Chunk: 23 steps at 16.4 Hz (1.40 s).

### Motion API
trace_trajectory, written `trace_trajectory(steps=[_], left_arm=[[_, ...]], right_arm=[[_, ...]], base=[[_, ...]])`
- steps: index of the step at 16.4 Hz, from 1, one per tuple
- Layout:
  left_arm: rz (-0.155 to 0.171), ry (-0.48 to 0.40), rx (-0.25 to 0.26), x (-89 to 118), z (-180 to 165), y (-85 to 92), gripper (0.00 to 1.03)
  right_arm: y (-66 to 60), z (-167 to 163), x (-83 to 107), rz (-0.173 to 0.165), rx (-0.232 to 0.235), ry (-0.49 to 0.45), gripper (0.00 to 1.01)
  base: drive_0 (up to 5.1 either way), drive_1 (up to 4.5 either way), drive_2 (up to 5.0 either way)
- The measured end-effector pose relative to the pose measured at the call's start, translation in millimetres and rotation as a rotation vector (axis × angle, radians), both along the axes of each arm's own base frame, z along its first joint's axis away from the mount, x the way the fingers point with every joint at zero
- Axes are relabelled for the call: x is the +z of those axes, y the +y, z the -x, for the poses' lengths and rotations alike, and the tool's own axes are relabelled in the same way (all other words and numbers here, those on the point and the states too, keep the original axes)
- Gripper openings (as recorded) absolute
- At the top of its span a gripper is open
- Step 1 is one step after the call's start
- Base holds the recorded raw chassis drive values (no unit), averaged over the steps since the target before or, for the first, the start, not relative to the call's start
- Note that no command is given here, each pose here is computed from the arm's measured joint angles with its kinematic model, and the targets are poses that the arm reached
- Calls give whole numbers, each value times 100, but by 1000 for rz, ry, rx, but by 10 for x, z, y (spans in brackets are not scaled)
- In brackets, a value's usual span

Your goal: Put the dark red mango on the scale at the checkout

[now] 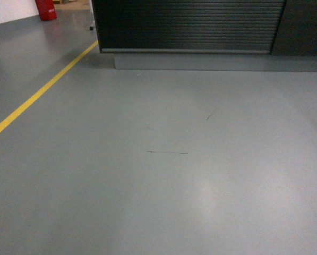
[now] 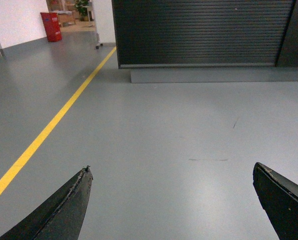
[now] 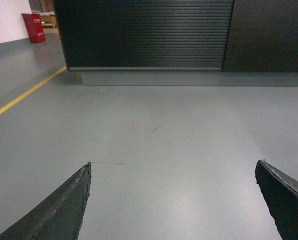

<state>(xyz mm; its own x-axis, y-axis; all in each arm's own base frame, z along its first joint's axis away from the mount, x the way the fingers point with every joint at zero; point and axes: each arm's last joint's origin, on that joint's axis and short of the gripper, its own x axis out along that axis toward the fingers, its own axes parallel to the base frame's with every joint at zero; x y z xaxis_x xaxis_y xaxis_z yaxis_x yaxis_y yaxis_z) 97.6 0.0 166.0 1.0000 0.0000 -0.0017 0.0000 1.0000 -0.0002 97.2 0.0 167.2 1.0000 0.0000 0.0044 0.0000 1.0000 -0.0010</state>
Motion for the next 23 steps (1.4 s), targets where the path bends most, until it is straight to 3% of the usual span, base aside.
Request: trace_trajectory(steps=[23], left_arm=[[0, 0, 0, 0, 0, 0, 98]], right_arm=[[0, 0, 0, 0, 0, 0, 98]], base=[[0, 0, 0]])
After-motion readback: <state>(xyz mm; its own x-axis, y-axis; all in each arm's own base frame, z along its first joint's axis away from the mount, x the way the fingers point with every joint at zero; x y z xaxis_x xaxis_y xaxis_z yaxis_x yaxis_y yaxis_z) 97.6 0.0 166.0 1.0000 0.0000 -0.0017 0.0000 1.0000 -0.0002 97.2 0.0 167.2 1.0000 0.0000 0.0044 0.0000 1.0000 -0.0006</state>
